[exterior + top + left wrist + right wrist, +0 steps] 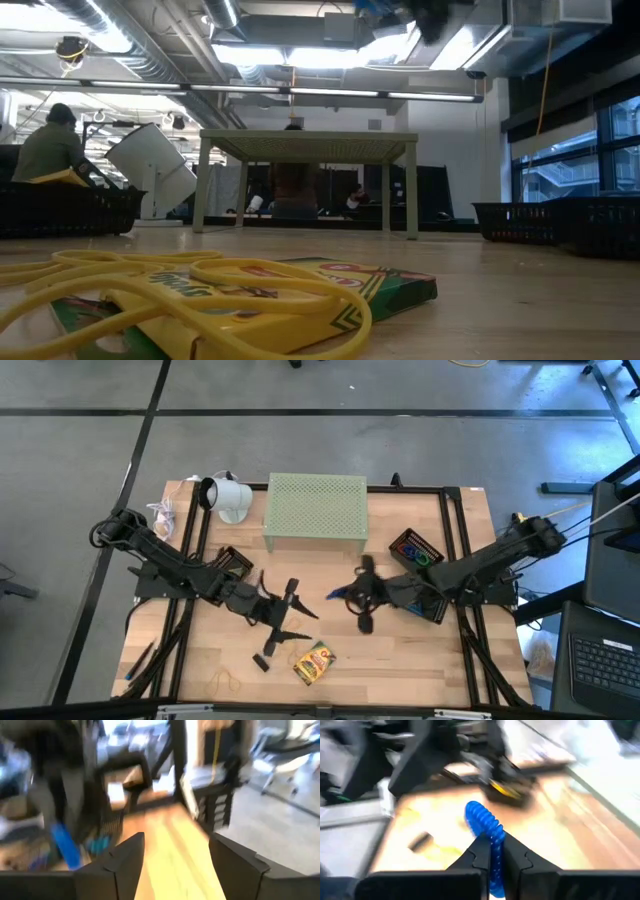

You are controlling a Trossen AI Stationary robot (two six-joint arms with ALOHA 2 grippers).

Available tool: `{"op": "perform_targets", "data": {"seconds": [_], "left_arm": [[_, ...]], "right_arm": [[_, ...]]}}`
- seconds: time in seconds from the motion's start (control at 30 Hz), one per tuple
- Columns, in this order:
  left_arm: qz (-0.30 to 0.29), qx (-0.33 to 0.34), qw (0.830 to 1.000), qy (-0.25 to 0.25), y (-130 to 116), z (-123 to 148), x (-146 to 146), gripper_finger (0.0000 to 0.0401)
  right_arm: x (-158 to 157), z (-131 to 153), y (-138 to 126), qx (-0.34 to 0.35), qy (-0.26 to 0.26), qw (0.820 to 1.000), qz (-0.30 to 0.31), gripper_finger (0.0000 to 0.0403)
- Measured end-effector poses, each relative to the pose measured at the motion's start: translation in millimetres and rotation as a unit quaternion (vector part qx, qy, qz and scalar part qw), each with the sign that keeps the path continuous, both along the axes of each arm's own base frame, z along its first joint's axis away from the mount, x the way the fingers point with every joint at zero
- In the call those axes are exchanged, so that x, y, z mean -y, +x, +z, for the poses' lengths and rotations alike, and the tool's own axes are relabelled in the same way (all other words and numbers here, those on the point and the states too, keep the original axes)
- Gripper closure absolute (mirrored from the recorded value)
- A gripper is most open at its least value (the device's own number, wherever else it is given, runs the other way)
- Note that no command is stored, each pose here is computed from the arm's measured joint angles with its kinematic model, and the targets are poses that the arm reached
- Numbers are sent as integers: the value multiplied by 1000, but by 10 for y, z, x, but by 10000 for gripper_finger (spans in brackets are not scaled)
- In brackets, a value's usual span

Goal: Pick & Place Office Desk Supplies
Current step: Put the blue spring keychain into the top black bin

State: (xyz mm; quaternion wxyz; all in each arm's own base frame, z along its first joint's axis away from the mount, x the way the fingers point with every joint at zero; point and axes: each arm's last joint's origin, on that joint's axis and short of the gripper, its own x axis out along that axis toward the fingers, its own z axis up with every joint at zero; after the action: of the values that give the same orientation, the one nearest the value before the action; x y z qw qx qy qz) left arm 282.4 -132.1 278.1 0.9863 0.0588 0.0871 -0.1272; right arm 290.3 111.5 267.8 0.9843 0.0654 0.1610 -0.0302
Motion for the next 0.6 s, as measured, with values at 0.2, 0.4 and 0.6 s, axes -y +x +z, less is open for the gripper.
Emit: {"op": "perform_targets", "data": {"seconds": [0.2,0.4,0.6], "left_arm": [[68,-182,980,-47,-107,-314,-65,177],[129,-319,936,-79,-301,-527,-65,185],[150,-376,911,-84,-455,-605,15,185]], "right_arm": [[239,-29,-433,-127,19,980,-154,380],[443,-250,-733,-242,12,921,-304,379],[703,-329,-949,-313,42,841,-438,378]]}}
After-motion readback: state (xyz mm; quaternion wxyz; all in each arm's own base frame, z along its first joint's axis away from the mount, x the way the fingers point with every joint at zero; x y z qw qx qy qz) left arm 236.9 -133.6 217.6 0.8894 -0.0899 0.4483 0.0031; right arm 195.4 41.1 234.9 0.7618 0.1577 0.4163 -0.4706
